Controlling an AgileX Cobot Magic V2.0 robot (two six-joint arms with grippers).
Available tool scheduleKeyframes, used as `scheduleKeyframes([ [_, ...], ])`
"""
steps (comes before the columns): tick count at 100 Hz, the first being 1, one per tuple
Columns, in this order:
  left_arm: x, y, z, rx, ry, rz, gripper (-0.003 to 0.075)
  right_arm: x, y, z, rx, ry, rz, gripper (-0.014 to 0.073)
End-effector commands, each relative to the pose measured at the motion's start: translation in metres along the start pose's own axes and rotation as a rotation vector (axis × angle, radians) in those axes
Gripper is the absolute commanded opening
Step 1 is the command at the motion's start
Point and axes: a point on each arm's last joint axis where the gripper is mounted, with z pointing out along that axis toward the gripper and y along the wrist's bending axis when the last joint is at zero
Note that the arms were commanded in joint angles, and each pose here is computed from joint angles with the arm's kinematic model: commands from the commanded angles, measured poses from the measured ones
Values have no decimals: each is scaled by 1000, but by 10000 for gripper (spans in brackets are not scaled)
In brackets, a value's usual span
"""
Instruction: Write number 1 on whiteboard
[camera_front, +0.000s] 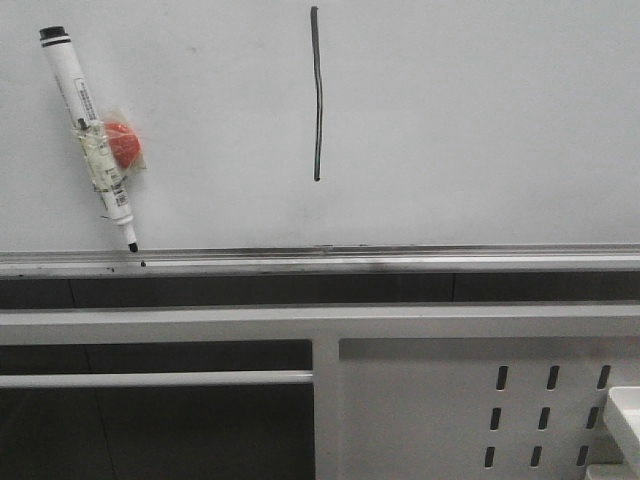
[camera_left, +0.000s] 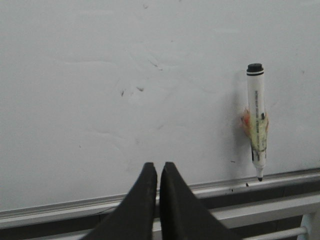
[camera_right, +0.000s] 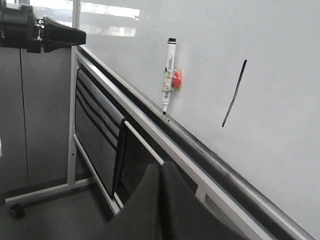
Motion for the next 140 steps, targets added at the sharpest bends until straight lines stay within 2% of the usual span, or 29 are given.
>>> scheduleKeyframes([
  [1, 7, -1, 0, 16, -20, 23, -20, -14, -5, -1, 38, -84, 3, -59],
  [8, 7, -1, 0, 3, -22, 68, -20, -14, -5, -1, 38, -84, 3, -59],
  [19, 9, 2, 0, -44, 2, 41, -20, -14, -5, -1, 38, -84, 3, -59],
  [40, 29, 6, -3, -130, 224, -14, -20, -14, -5, -1, 38, -84, 3, -59],
  [140, 29, 7, -3, -138, 220, -14, -20, -14, -5, -1, 38, -84, 3, -59],
])
